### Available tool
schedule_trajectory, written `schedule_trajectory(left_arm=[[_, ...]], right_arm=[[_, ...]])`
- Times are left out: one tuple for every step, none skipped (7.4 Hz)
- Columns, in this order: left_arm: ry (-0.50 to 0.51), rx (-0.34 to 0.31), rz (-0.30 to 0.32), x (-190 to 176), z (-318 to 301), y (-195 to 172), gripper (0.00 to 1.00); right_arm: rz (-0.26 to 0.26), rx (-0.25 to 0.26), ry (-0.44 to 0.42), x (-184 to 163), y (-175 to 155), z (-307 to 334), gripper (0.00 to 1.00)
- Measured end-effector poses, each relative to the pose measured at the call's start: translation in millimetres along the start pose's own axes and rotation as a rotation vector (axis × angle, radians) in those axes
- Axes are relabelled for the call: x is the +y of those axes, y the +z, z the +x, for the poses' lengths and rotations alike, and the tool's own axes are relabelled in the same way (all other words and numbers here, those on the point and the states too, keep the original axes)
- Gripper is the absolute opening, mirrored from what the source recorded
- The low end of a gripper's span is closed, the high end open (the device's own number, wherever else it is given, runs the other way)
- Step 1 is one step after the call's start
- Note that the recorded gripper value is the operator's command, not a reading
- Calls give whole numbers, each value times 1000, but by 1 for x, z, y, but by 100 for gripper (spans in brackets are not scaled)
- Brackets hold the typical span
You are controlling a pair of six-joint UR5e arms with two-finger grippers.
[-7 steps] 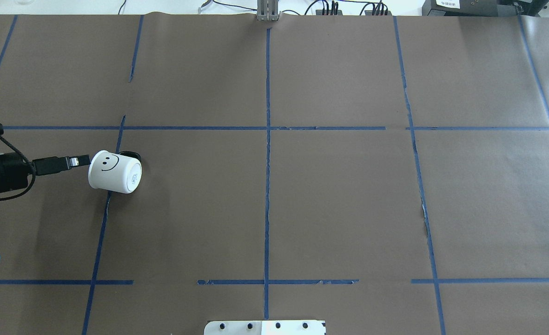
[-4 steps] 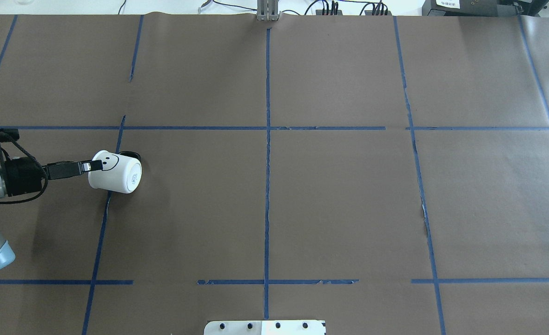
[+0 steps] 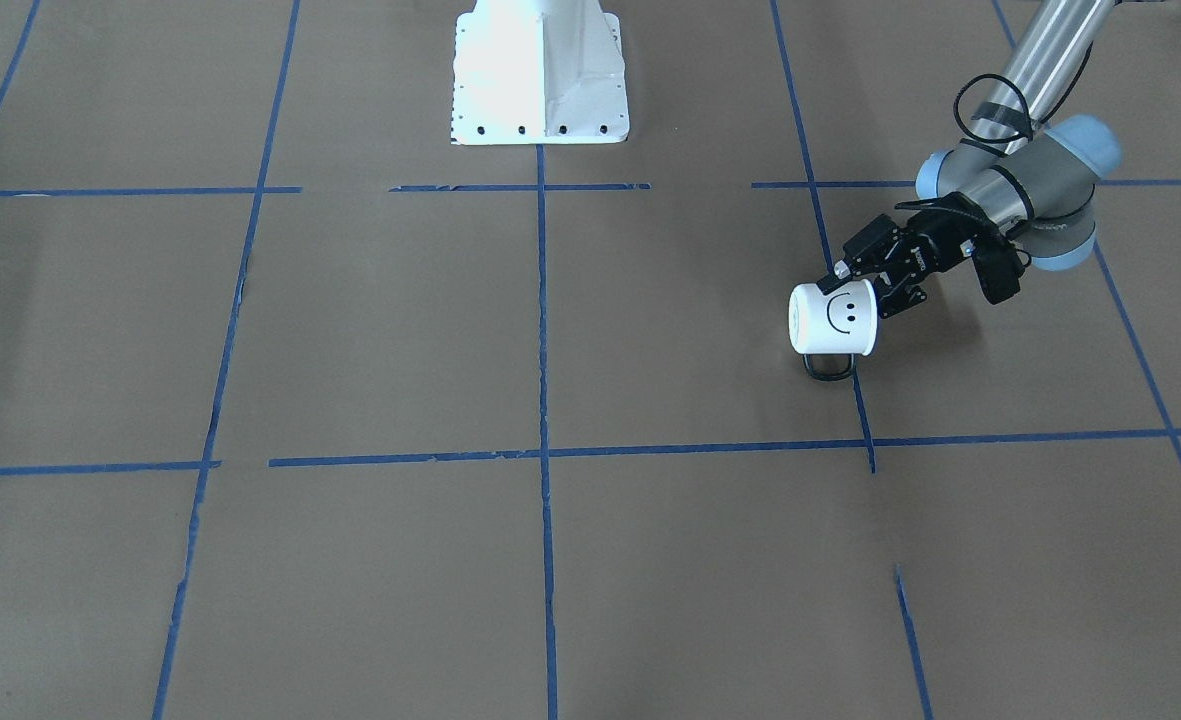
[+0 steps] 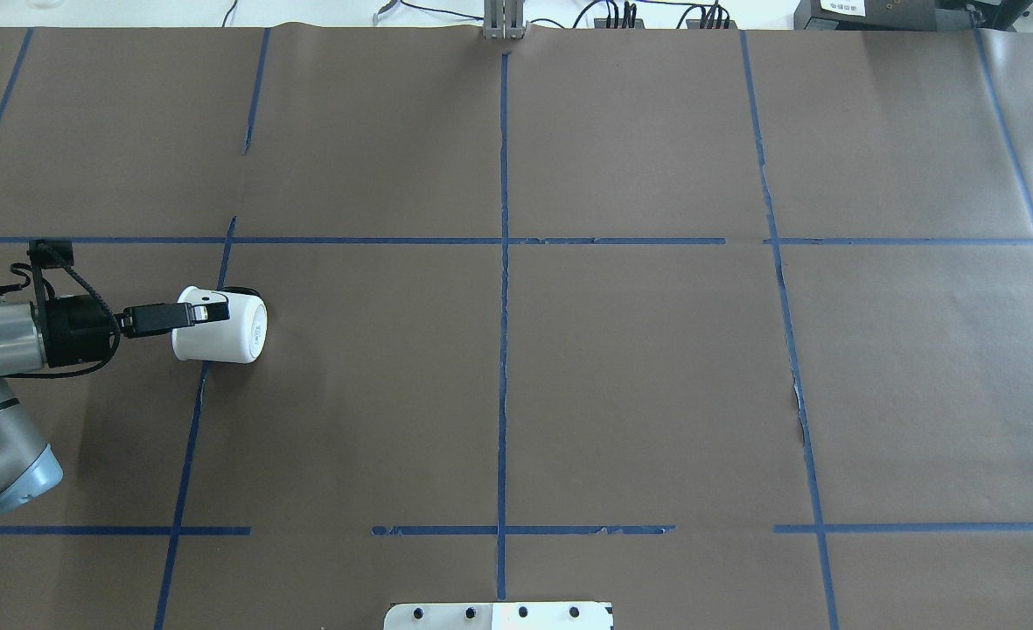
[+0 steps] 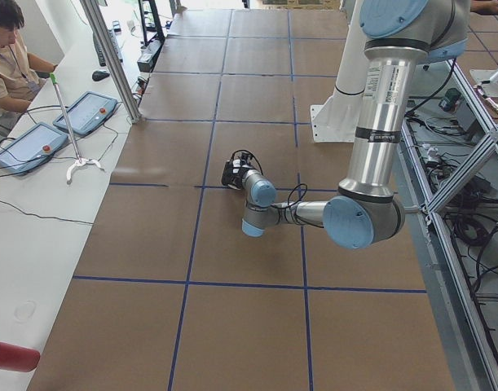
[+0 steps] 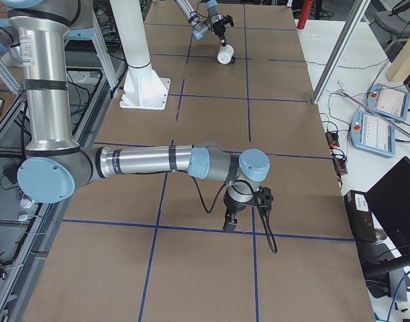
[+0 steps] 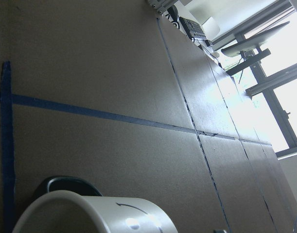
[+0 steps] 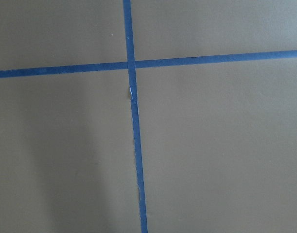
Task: Flip mug
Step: 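Close the left gripper on the white mug's rim and lift it, then carry the mug farther from the robot with the left gripper, rotating it upright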
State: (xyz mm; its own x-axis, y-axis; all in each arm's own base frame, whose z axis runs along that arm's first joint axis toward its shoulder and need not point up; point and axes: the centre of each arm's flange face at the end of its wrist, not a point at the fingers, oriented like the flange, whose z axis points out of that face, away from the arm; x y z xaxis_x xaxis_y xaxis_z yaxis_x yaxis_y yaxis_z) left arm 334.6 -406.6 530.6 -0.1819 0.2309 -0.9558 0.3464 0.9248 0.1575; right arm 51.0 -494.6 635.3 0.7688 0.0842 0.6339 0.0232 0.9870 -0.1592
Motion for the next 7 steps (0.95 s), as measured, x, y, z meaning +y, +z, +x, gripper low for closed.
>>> schedule_trajectory(left_arm=[[-46,14,-59,3,6,4,0],[-84,30,-83,0,13,10,0],[-127,52,-85,-9,25,18,0],[-161,78,-80,-20,38,28,0],[-191,104,-74,-32,53,37,0],[-215,102,-80,-41,71,47,0],[-245,50,-103,-48,92,62,0]], right_arm=[[0,0,0,0,0,0,100],[0,0,0,0,0,0,100],[0,0,0,0,0,0,100],[0,0,0,0,0,0,100],[0,0,0,0,0,0,100],[0,0,0,0,0,0,100],[0,0,0,0,0,0,100]])
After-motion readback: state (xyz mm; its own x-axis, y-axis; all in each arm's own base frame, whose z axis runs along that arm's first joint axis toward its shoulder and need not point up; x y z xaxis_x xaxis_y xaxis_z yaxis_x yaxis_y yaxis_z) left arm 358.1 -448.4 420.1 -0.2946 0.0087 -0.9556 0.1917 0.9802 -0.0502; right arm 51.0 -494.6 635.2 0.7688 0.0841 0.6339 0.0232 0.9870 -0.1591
